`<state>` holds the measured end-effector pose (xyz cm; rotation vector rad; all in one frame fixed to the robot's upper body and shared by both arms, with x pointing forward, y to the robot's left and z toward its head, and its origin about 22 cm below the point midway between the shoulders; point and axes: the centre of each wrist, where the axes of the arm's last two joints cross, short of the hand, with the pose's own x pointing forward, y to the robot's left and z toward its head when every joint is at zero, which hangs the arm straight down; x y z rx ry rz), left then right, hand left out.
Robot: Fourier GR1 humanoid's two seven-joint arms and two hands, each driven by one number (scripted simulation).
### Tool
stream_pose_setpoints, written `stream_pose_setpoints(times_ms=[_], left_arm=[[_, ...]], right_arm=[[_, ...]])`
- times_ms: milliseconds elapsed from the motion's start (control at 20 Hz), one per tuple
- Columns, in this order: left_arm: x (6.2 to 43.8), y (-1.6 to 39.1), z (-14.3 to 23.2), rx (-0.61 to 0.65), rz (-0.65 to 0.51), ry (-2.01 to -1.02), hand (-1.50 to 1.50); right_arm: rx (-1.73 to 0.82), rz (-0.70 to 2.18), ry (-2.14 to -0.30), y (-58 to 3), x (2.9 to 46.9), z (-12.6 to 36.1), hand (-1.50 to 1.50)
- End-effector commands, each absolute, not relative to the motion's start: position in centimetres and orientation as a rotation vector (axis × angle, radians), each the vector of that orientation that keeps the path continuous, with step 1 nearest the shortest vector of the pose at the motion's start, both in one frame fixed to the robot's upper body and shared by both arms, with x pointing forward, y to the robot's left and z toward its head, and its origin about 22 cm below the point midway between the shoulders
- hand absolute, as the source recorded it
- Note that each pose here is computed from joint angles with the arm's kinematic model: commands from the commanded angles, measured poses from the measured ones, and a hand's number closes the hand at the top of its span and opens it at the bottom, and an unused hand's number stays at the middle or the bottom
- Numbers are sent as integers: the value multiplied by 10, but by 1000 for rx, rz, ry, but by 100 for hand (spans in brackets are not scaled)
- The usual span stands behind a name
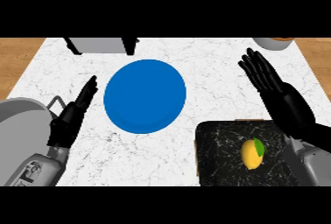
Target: Pick the lemon from the tray and place it in the plate
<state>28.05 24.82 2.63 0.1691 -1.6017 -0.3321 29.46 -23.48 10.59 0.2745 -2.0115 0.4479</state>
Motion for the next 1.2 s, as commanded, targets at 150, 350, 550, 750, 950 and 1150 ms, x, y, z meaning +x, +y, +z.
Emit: stream_pose_setpoints(times_ms=[150, 350, 550, 750, 950, 1150], left_arm=[[294, 264, 43, 268, -269, -1635, 0], [289, 266, 38, 253, -262, -1605, 0], [298, 264, 41, 241, -208, -1576, 0], [304, 260, 40, 230, -220, -1555, 0], [300, 256, 29, 247, -216, -1538, 0], [294, 259, 39, 257, -208, -1549, 0]], right_arm=[[-85, -113, -1852, -234, 306, 85, -150], [-665, 524, -1617, -311, 295, 68, 150], [-672, -84, -1480, -235, 280, 9, -150], [-814, 49, -1488, -178, 242, -34, -150], [-1018, 131, -1478, -178, 237, -31, -150], [-1131, 142, -1481, -191, 231, 25, -150]])
